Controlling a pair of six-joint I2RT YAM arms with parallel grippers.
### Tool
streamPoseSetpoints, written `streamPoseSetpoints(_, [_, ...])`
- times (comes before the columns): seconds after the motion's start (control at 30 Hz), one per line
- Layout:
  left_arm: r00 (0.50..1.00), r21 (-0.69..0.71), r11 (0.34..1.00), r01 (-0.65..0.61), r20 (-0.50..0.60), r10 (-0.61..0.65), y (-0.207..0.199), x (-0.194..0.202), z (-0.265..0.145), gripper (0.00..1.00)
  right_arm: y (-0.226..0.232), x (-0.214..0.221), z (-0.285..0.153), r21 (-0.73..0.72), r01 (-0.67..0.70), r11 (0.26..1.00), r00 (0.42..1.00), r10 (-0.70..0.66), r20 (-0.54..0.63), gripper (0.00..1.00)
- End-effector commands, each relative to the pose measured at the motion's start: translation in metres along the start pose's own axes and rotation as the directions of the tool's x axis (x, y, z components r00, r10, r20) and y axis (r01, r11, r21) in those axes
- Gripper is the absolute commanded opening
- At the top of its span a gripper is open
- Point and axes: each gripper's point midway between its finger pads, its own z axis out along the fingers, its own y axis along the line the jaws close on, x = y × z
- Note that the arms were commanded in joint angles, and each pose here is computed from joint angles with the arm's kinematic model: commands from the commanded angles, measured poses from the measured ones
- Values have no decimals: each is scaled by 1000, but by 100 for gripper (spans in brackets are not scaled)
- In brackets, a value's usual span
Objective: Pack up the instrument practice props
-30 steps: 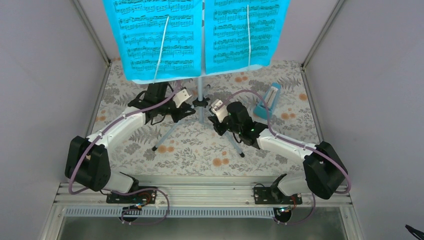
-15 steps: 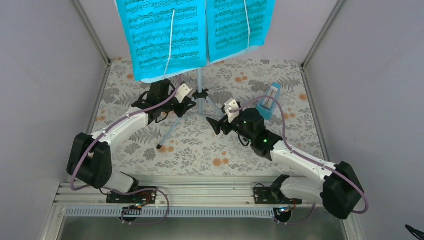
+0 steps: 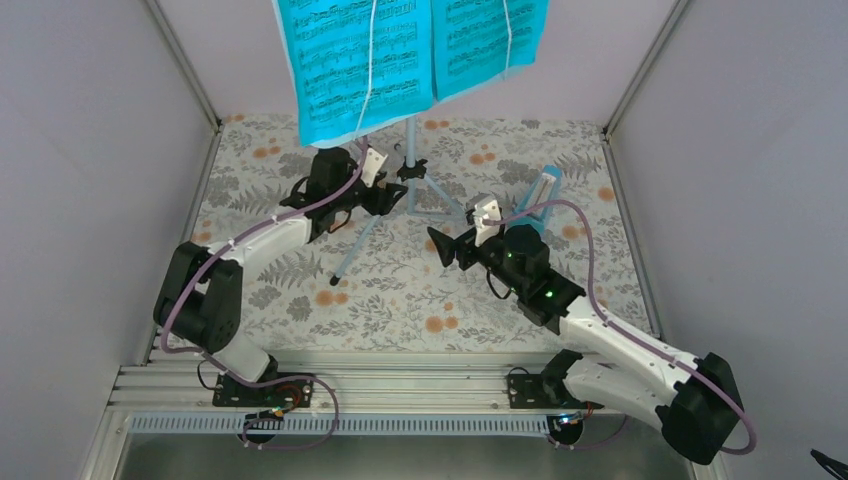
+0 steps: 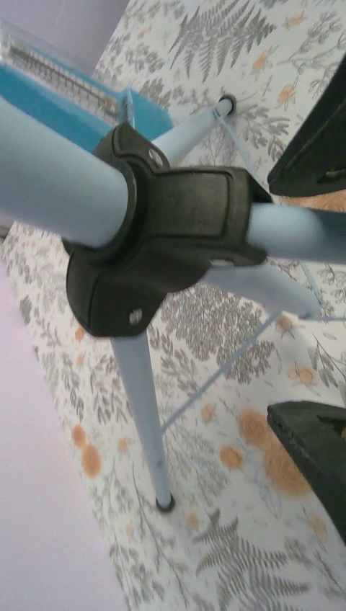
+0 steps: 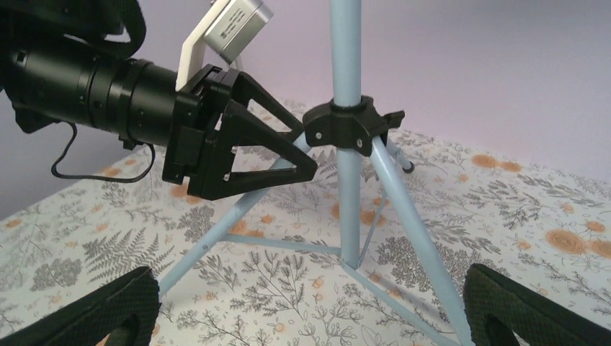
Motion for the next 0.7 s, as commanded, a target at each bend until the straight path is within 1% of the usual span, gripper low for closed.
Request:
streamPoseSetpoints(0.0, [994, -139, 990, 5, 110, 11, 15, -30, -30, 76, 1, -16, -9, -1, -47, 999, 998, 47, 30, 100])
streamPoseSetpoints(0.1, [988, -251, 968, 22, 153, 17, 24, -38, -59, 76, 7, -28, -11, -34, -67, 997, 997, 68, 32, 99])
streamPoseSetpoints(0.17, [980, -327, 944, 50, 197, 16, 34, -42, -85, 79, 12, -37, -11, -56, -83, 995, 996, 85, 34, 100])
streamPoseSetpoints(0.27, [968, -395, 911, 118, 251, -17, 50, -42, -126, 83, 18, -51, -13, -91, -110, 990, 993, 114, 40, 100])
streamPoseSetpoints(0.4, [949, -456, 863, 218, 306, -78, 68, -44, -183, 85, 26, -80, -14, -125, -178, 976, 982, 185, 41, 100])
streamPoseSetpoints(0.47, [939, -447, 862, 240, 334, -89, 62, -53, -209, 87, 31, -97, -13, -146, -208, 967, 976, 215, 33, 100])
streamPoseSetpoints(0.53, [928, -405, 881, 246, 360, -94, 46, -69, -234, 88, 40, -118, -13, -190, -227, 955, 971, 237, 28, 100])
streamPoseSetpoints(0.63, [919, -342, 919, 198, 392, -52, 12, -100, -266, 89, 55, -149, -18, -275, -241, 931, 964, 263, 45, 100])
streamPoseSetpoints(0.67, [921, -325, 926, 193, 386, -56, 4, -105, -271, 89, 57, -155, -19, -289, -248, 925, 960, 274, 52, 100])
